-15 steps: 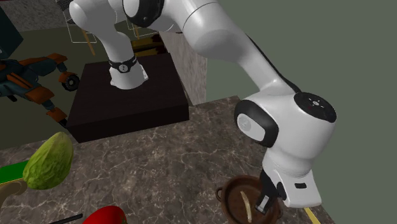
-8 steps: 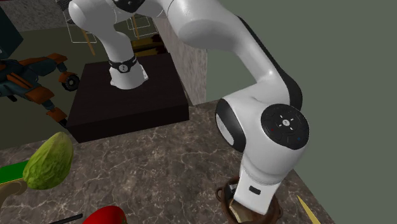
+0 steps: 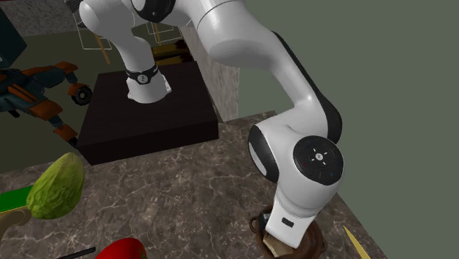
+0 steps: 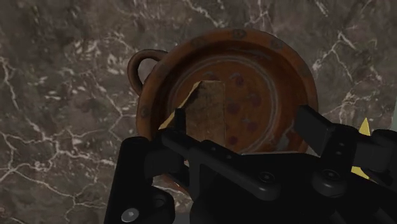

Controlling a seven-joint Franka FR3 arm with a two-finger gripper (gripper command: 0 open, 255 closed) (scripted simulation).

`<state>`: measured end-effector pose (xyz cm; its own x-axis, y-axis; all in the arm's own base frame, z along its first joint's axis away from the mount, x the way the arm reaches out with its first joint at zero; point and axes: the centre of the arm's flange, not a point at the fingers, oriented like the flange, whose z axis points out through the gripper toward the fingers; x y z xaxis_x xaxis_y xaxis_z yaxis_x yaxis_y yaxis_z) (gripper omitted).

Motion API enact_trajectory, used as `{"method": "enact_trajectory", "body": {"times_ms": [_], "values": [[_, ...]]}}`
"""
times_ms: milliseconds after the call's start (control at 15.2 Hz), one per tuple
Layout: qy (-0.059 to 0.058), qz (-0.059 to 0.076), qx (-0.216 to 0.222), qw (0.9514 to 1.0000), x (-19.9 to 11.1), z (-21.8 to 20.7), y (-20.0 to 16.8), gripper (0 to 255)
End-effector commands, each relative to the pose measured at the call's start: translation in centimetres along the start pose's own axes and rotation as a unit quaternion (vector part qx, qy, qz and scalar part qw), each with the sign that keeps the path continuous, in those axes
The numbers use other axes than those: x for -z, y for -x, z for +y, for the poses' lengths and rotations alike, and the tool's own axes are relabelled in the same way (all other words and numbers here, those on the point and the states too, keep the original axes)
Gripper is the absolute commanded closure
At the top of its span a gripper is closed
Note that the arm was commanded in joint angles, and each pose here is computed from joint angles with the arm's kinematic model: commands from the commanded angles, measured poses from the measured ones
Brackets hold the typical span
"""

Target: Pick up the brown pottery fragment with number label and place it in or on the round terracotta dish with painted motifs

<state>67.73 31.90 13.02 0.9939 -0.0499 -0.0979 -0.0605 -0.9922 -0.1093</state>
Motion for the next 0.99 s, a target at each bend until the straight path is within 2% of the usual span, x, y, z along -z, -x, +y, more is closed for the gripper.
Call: {"method": "enact_trajectory", "body": {"times_ms": [0,330,396,924], "values": [[0.0,0.0,0.0,1.0,-0.17,0.05,-0.01,0],[0.0,0.0,0.0,1.0,-0.17,0.05,-0.01,0],[0.0,0.0,0.0,1.0,-0.17,0.05,-0.01,255],[0.0,0.0,0.0,1.0,-0.17,0.05,-0.01,255]]}}
